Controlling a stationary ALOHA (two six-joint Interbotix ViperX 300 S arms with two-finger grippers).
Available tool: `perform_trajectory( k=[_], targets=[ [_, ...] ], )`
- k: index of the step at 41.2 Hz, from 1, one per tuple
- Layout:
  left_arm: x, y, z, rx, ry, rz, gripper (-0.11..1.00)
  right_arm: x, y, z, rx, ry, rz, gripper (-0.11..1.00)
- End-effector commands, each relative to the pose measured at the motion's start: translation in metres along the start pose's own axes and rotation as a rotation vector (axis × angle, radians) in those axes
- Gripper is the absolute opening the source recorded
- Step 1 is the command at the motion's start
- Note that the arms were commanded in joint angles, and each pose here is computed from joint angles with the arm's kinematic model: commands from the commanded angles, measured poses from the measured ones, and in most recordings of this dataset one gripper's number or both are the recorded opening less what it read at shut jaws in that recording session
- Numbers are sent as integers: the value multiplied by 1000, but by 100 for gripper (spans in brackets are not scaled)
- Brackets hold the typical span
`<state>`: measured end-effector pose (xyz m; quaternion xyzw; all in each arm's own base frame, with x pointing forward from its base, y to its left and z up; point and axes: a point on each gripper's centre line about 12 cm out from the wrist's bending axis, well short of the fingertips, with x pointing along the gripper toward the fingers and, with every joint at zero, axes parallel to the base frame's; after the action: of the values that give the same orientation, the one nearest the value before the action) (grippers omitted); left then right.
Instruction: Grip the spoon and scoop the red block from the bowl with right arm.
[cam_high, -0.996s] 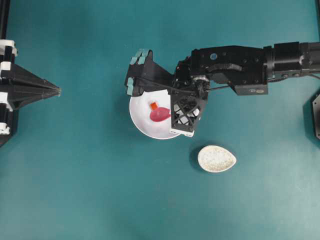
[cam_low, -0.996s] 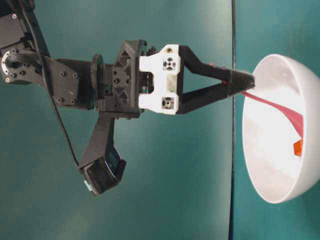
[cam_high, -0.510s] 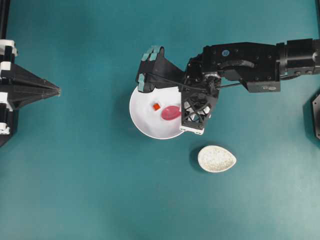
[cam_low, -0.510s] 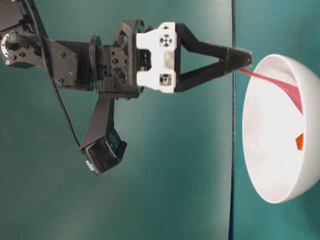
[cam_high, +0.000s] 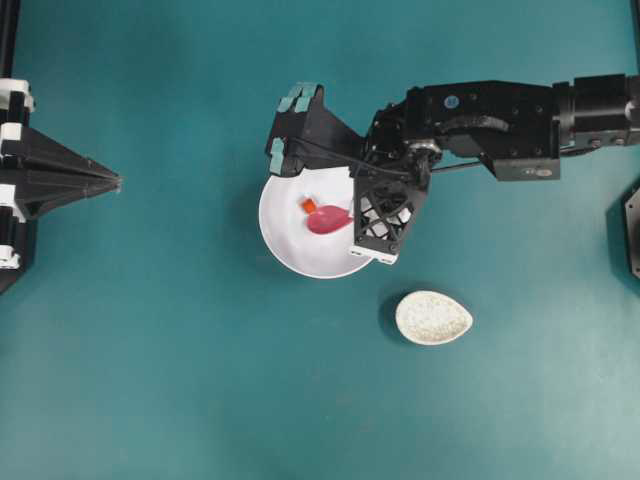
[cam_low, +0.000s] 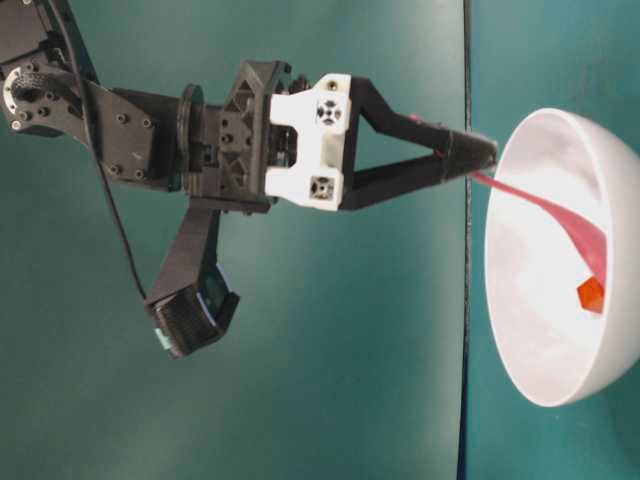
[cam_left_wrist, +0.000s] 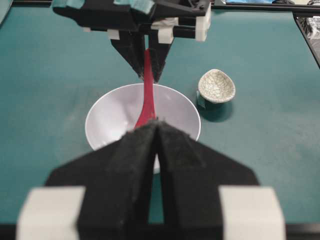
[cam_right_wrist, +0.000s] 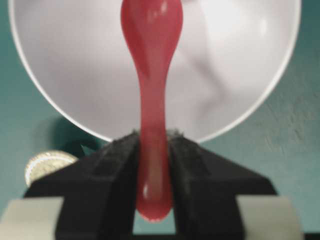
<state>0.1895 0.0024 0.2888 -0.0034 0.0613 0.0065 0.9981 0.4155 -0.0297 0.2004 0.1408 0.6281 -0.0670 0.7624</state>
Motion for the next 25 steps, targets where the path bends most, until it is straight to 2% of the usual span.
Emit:
perform_trajectory(
  k=[1,25],
  targets=[
    [1,0,8,4,-18,1,0,-17,-3,3,-2,-27,0,22],
    [1,0,5,6,-12,1,0,-14,-3,13,-2,-76,11,22]
  ],
)
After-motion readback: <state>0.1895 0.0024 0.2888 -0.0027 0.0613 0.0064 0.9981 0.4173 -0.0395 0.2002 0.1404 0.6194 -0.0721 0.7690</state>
